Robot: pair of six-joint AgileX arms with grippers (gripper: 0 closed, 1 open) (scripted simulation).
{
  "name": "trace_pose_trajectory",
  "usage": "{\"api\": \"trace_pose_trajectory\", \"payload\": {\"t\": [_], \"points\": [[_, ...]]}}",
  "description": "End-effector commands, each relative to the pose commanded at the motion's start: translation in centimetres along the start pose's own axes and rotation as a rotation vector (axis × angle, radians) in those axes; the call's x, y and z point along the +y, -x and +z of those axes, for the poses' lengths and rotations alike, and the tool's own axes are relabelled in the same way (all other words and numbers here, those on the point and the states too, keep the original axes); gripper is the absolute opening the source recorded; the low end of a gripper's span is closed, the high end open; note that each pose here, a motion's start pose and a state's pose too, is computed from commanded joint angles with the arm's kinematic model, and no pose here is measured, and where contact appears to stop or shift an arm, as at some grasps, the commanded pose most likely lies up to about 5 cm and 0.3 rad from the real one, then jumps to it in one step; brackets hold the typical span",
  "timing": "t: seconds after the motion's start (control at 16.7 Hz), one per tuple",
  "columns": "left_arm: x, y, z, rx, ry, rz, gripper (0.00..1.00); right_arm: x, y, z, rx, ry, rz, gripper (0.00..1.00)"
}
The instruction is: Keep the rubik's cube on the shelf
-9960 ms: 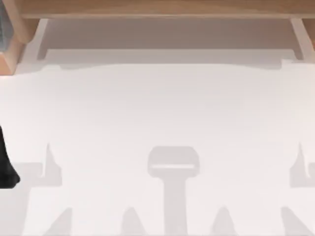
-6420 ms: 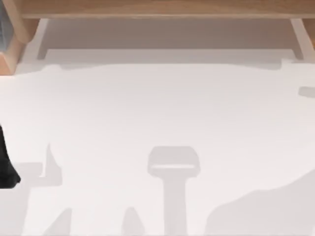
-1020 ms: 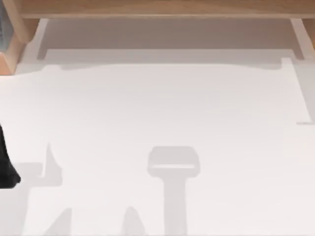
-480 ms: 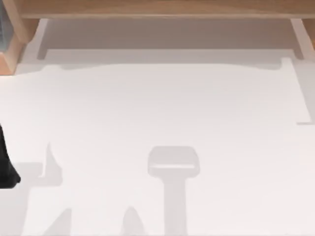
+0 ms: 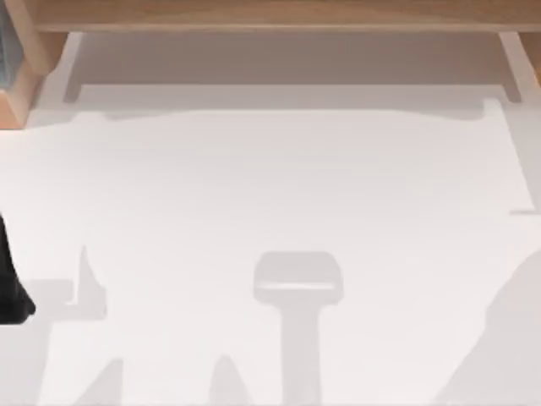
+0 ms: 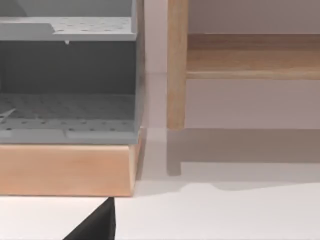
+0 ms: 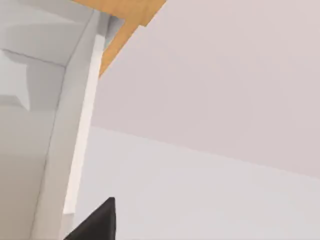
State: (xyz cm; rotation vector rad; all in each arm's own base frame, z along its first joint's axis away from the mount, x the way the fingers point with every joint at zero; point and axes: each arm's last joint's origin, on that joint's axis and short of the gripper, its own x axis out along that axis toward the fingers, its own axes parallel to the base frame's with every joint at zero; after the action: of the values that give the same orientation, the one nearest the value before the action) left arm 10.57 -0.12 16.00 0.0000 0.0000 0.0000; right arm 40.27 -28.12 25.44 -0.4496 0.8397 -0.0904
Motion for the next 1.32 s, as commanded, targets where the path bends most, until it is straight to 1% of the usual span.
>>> {"api": "trace_pose_trajectory", "payload": {"t": [0.12,0.24,0.36,0.48,0.6,0.72,1.08,1.32], "points": [[0.0,0.0,0.0,0.000,0.000,0.000,1.00,2.1,-0.4,2.3,0.098,-0.067,0.115,1.00],[0.0,0.0,0.0,0.000,0.000,0.000,1.00,4.4,-0.8,4.0,0.204,-0.120,0.213,1.00],[0.0,0.0,0.0,0.000,0.000,0.000,1.00,6.4,-1.3,5.1,0.307,-0.160,0.287,1.00],[0.0,0.0,0.0,0.000,0.000,0.000,1.00,8.1,-2.0,5.6,0.397,-0.191,0.338,1.00],[0.0,0.0,0.0,0.000,0.000,0.000,1.00,9.1,-2.5,5.8,0.461,-0.213,0.366,1.00],[0.0,0.0,0.0,0.000,0.000,0.000,1.00,9.6,-2.9,5.8,0.494,-0.224,0.378,1.00],[0.0,0.0,0.0,0.000,0.000,0.000,1.00,9.5,-3.0,5.6,0.494,-0.227,0.377,1.00],[0.0,0.0,0.0,0.000,0.000,0.000,1.00,10.8,-5.9,4.7,0.493,-0.224,0.377,1.00]]}}
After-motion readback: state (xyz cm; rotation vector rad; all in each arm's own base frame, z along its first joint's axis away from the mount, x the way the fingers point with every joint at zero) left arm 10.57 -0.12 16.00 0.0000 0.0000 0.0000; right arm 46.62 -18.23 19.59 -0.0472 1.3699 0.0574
